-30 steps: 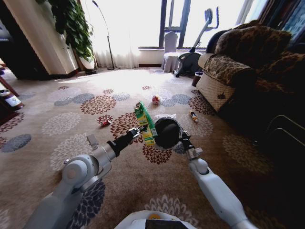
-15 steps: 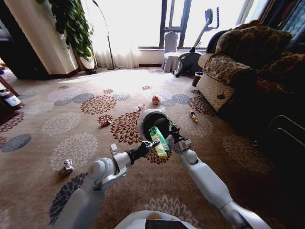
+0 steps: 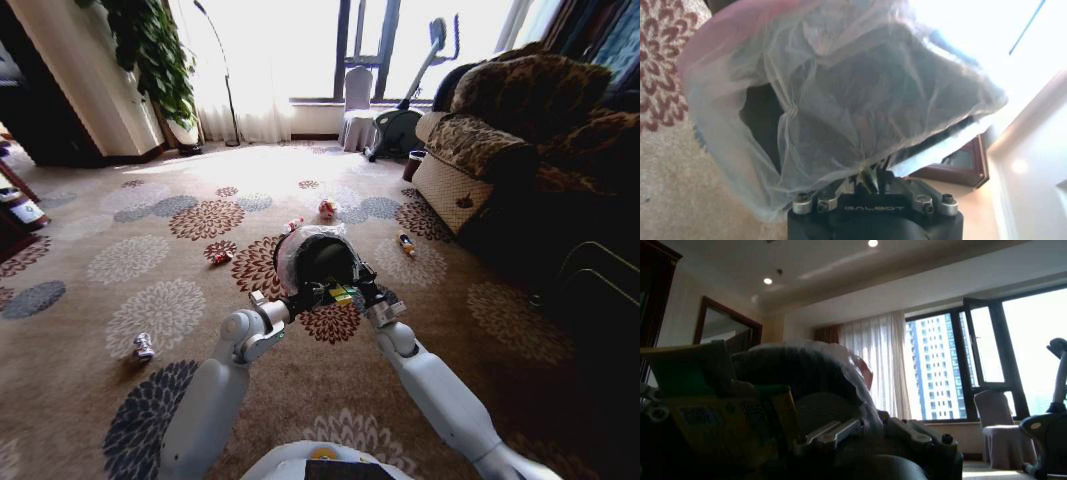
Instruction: Pick up the trash from the ground and place it into the trash bin.
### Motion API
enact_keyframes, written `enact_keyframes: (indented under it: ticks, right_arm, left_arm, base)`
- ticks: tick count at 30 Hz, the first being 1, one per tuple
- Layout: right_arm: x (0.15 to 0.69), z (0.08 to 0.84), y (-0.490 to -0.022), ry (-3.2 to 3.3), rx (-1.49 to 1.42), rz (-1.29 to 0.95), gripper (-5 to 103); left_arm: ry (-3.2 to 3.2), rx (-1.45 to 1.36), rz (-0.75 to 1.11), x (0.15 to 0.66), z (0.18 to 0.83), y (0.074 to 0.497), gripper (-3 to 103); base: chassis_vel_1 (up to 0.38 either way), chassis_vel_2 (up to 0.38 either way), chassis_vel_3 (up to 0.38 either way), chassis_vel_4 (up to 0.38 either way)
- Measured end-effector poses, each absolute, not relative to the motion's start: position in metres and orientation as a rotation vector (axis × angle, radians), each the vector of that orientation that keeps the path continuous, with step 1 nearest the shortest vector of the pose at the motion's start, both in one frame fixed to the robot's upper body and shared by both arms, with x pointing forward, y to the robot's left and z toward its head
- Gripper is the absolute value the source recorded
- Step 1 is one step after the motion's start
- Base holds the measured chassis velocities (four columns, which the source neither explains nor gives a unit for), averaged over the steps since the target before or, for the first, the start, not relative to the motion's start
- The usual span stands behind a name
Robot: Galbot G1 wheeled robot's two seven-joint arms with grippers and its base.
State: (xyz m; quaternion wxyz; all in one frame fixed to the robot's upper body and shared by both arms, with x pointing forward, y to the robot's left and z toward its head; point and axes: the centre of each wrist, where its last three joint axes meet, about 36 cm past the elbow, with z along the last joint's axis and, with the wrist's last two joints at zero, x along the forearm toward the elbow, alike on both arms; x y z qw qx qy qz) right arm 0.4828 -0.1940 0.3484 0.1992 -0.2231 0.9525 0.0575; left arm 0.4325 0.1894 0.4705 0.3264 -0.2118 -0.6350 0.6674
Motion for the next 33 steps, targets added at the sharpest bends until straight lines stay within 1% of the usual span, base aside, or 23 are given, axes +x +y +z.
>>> enact_keyframes:
  ticks: [1,2,6,7,8,9,10,11,12,13,16,17,19,20,23,24,26,27,28,31,32,33]
  right_arm:
    - [0.482,0.347,-0.196,2.668,-0.619,0.157,0]
    - [0.482,0.347,-0.196,2.668,-0.619,0.157,0]
    - [0.480,0.346,-0.199,2.673,-0.611,0.150,0]
    - [0.480,0.346,-0.199,2.673,-0.611,0.150,0]
    - [0.480,0.346,-0.200,2.674,-0.607,0.149,0]
    - [0.480,0.346,-0.200,2.674,-0.607,0.149,0]
    - [0.480,0.345,-0.202,2.675,-0.603,0.148,0]
    - [0.479,0.345,-0.206,2.680,-0.586,0.143,0]
    - [0.479,0.344,-0.209,2.683,-0.579,0.140,0]
    - [0.479,0.344,-0.209,2.683,-0.579,0.140,0]
    - [0.483,0.342,-0.215,2.699,-0.560,0.134,0]
    - [0.483,0.342,-0.215,2.699,-0.560,0.134,0]
    - [0.489,0.345,-0.219,2.697,-0.545,0.128,0]
    - [0.489,0.345,-0.219,2.697,-0.545,0.128,0]
    - [0.494,0.346,-0.223,2.699,-0.521,0.127,0]
    - [0.494,0.346,-0.223,2.699,-0.521,0.127,0]
    - [0.493,0.343,-0.229,2.719,-0.505,0.118,0]
    - [0.492,0.342,-0.231,2.726,-0.501,0.113,0]
    - [0.492,0.342,-0.231,2.726,-0.501,0.113,0]
    - [0.487,0.336,-0.244,2.770,-0.470,0.084,0]
    - [0.487,0.336,-0.244,2.770,-0.470,0.084,0]
    - [0.485,0.335,-0.247,2.778,-0.462,0.079,0]
  left_arm:
    - [-1.659,-0.553,1.751,0.429,0.468,0.190,26]
    - [-1.659,-0.553,1.751,0.429,0.468,0.190,26]
    - [-1.647,-0.564,1.735,0.415,0.461,0.192,47]
    - [-1.647,-0.564,1.735,0.415,0.461,0.192,47]
    - [-1.648,-0.577,1.725,0.410,0.461,0.193,53]
    - [-1.648,-0.577,1.725,0.410,0.461,0.193,53]
    - [-1.653,-0.600,1.703,0.405,0.464,0.194,58]
    - [-1.666,-0.664,1.650,0.396,0.473,0.197,69]
    - [-1.664,-0.692,1.624,0.392,0.479,0.200,74]
    - [-1.664,-0.692,1.624,0.392,0.479,0.200,74]
    - [-1.655,-0.725,1.573,0.377,0.489,0.203,90]
    - [-1.655,-0.725,1.573,0.377,0.489,0.203,90]
    - [-1.667,-0.739,1.535,0.362,0.494,0.204,98]
    - [-1.667,-0.739,1.535,0.362,0.494,0.204,98]
    - [-1.827,-0.787,1.372,0.337,0.512,0.206,100]
    - [-1.827,-0.787,1.372,0.337,0.512,0.206,100]
    - [-1.988,-0.860,1.232,0.323,0.529,0.213,100]
    - [-2.039,-0.875,1.190,0.321,0.532,0.215,100]
    - [-2.039,-0.875,1.190,0.321,0.532,0.215,100]
    - [-2.372,-0.888,0.920,0.319,0.539,0.232,100]
    - [-2.372,-0.888,0.920,0.319,0.539,0.232,100]
    - [-2.480,-0.874,0.830,0.322,0.539,0.238,100]
  base:
    - [0.000,0.000,0.000,0.000]
    - [0.000,0.000,0.000,0.000]
    - [0.000,0.000,0.000,0.000]
    - [0.000,0.000,0.000,0.000]
    - [0.000,0.000,0.000,0.000]
    - [0.000,0.000,0.000,0.000]
    - [0.000,0.000,0.000,0.000]
    - [0.000,0.000,0.000,0.000]
    - [0.000,0.000,0.000,0.000]
    - [0.000,0.000,0.000,0.000]
    - [0.000,0.000,0.000,0.000]
    - [0.000,0.000,0.000,0.000]
    - [0.000,0.000,0.000,0.000]
    - [0.000,0.000,0.000,0.000]
    - [0.000,0.000,0.000,0.000]
    - [0.000,0.000,0.000,0.000]
    - [0.000,0.000,0.000,0.000]
    - [0.000,0.000,0.000,0.000]
    - [0.000,0.000,0.000,0.000]
    - [0.000,0.000,0.000,0.000]
    - [0.000,0.000,0.000,0.000]
    - [0.000,0.000,0.000,0.000]
